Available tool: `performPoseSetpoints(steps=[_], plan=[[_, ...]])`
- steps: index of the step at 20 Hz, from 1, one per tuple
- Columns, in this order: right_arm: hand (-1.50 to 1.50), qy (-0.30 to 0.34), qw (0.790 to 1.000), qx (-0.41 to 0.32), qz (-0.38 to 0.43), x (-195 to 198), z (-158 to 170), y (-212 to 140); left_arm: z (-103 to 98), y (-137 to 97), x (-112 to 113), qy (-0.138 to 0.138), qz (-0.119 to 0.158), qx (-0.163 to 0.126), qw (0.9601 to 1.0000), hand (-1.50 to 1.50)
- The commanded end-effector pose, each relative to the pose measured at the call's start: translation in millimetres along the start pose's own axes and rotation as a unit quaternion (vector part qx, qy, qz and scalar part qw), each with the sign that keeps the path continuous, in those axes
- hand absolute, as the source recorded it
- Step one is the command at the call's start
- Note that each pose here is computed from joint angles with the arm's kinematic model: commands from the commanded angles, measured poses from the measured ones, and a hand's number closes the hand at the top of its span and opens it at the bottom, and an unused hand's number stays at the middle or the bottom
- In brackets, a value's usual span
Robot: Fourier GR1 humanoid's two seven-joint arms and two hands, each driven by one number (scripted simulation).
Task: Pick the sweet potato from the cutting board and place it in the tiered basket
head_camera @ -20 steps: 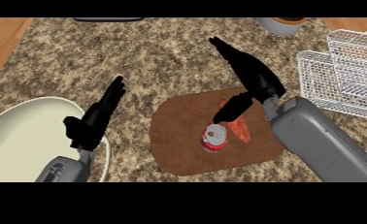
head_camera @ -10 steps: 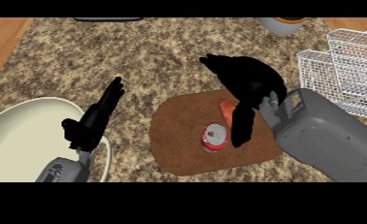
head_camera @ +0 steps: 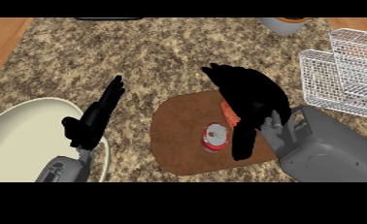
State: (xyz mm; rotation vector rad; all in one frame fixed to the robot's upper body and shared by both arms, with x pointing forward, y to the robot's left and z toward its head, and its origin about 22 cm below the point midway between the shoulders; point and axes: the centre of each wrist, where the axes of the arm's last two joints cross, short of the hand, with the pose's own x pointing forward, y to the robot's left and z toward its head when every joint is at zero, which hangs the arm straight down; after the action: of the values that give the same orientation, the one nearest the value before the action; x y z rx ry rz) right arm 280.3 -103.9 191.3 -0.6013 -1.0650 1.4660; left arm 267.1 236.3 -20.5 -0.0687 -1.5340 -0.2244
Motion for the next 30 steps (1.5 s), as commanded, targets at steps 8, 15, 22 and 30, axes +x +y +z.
performPoseSetpoints(steps=[8, 15, 22, 30], plan=[[-1.5, 0.129, 0.99, 0.039, 0.034, -27, -35, 55, -9, -4, 7, 0.003, 0.006, -0.004, 1.0, 0.0], [-1.5, 0.131, 0.991, 0.03, 0.024, -30, -35, 74, 1, -10, -16, -0.002, 0.008, -0.003, 1.0, 0.0], [-1.5, 0.163, 0.985, 0.047, 0.013, -48, -48, 82, 17, -4, -7, 0.006, 0.004, -0.003, 1.0, 0.0], [-1.5, 0.146, 0.988, 0.053, 0.015, -68, -68, 83, -7, -5, -1, -0.001, 0.002, -0.001, 1.0, 0.0]])
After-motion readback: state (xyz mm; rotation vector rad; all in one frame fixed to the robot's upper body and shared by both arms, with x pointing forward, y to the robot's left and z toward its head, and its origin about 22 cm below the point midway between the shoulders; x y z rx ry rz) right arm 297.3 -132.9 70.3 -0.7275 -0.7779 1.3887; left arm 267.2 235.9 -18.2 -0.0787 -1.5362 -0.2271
